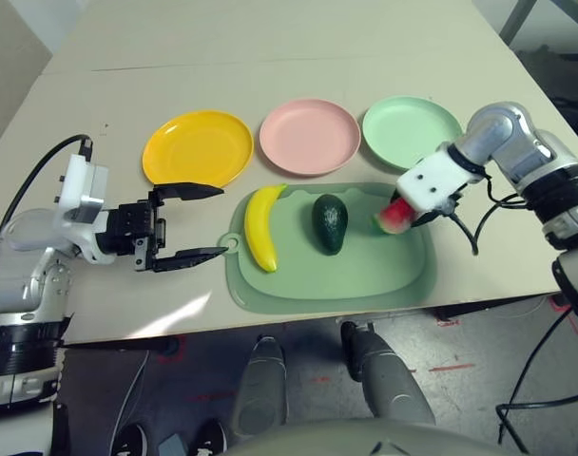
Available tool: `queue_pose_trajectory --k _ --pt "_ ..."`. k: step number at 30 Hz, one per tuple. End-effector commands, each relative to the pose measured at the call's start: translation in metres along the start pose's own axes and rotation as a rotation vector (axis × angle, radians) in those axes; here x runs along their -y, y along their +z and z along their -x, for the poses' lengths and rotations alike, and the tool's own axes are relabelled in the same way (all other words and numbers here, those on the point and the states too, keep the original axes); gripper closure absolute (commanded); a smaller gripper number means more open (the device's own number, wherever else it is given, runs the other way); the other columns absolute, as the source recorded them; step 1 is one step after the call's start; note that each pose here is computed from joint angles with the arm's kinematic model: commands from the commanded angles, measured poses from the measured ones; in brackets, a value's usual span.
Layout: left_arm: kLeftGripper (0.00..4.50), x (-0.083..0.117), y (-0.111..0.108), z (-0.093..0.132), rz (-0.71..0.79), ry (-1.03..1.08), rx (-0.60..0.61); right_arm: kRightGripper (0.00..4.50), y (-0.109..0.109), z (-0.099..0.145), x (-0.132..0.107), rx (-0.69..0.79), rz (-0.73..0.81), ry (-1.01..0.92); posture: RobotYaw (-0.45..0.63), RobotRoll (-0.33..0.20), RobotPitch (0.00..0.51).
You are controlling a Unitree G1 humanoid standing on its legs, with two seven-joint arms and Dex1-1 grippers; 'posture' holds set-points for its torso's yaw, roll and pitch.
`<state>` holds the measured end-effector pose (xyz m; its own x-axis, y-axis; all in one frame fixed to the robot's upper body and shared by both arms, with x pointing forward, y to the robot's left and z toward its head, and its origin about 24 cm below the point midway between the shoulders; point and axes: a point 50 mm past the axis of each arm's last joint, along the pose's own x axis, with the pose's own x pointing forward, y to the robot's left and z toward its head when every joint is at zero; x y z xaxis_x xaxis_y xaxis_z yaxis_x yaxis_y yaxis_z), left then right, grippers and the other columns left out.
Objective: Place the fruits into color-matched plates.
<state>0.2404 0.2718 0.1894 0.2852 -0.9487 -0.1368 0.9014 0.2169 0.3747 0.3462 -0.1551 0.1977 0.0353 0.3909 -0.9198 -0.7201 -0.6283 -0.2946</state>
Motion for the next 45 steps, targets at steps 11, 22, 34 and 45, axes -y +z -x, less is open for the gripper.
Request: queue_pose_trajectory --k 11,22,34,45 --pt "0.00 -0.005 0.000 0.003 -0.025 0.010 -0.014 2.27 0.035 0.025 0.005 0.148 -0.048 -0.009 0.02 0.000 0.233" --pt "0.00 0.000 -0.003 0.001 -0.015 0.078 0.016 2.27 0.039 0.045 0.045 0.145 -0.060 -0.161 0.02 0.000 0.231" --pt "0.00 -0.005 -0.003 -0.002 -0.045 0.233 -0.025 2.27 0.052 0.005 0.099 0.166 -0.070 -0.398 0.08 0.000 0.238" --pt "0.00 0.004 -0.004 -0.002 -0.020 0.246 -0.052 2.27 0.054 -0.012 0.119 0.056 -0.135 -0.594 0.11 0.000 0.247"
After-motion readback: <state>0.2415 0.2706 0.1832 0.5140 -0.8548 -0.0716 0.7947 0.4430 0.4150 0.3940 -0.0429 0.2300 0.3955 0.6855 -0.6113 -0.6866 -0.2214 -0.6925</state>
